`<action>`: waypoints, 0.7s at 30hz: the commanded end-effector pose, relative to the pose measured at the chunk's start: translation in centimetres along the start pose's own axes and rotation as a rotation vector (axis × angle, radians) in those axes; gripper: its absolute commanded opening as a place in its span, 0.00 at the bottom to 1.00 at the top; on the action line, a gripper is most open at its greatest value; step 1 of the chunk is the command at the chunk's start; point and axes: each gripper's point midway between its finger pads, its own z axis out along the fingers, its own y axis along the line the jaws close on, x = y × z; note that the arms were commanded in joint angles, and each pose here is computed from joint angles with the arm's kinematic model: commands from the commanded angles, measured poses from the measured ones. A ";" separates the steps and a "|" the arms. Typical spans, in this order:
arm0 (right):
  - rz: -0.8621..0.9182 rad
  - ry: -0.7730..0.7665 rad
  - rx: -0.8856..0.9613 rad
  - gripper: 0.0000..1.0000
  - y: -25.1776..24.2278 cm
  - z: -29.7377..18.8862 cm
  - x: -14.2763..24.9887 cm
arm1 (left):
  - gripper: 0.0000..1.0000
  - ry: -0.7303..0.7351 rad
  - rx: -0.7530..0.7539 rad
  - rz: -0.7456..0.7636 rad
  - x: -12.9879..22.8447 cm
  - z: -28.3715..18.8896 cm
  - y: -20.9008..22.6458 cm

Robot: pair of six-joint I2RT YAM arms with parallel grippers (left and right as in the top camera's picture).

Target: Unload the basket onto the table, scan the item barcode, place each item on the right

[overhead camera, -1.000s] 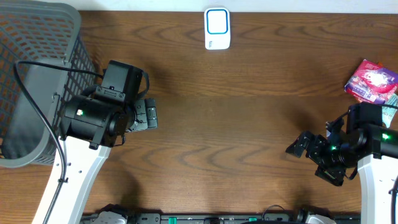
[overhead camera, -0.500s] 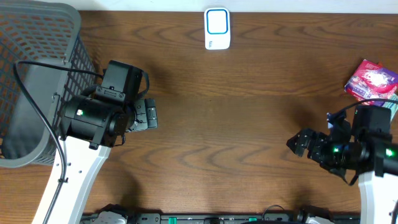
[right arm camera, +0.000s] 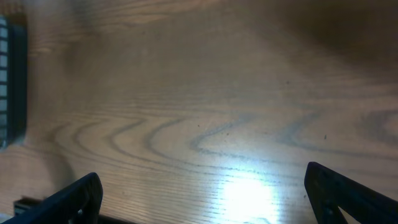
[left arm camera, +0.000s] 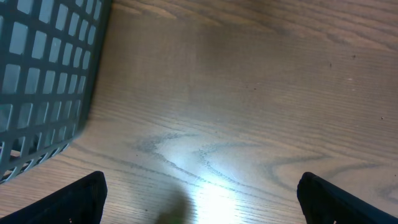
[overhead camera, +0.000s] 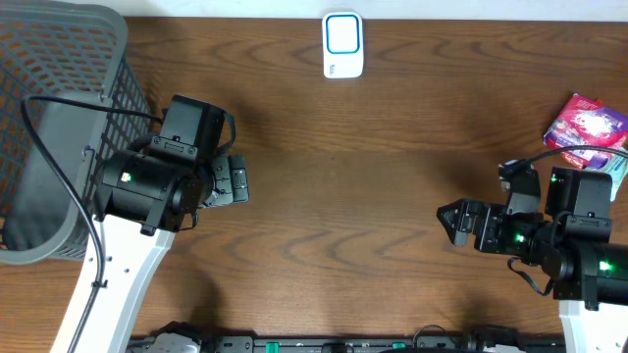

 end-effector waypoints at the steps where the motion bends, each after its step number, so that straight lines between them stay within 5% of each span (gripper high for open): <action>1: -0.059 0.001 -0.053 0.99 1.1 0.1 0.1 | 0.98 0.004 -0.007 -0.002 0.1 0.1 0.2; 21: -0.385 -0.121 -0.221 0.99 6.8 -1.8 0.2 | 0.98 0.004 -0.007 -0.002 0.1 0.1 0.2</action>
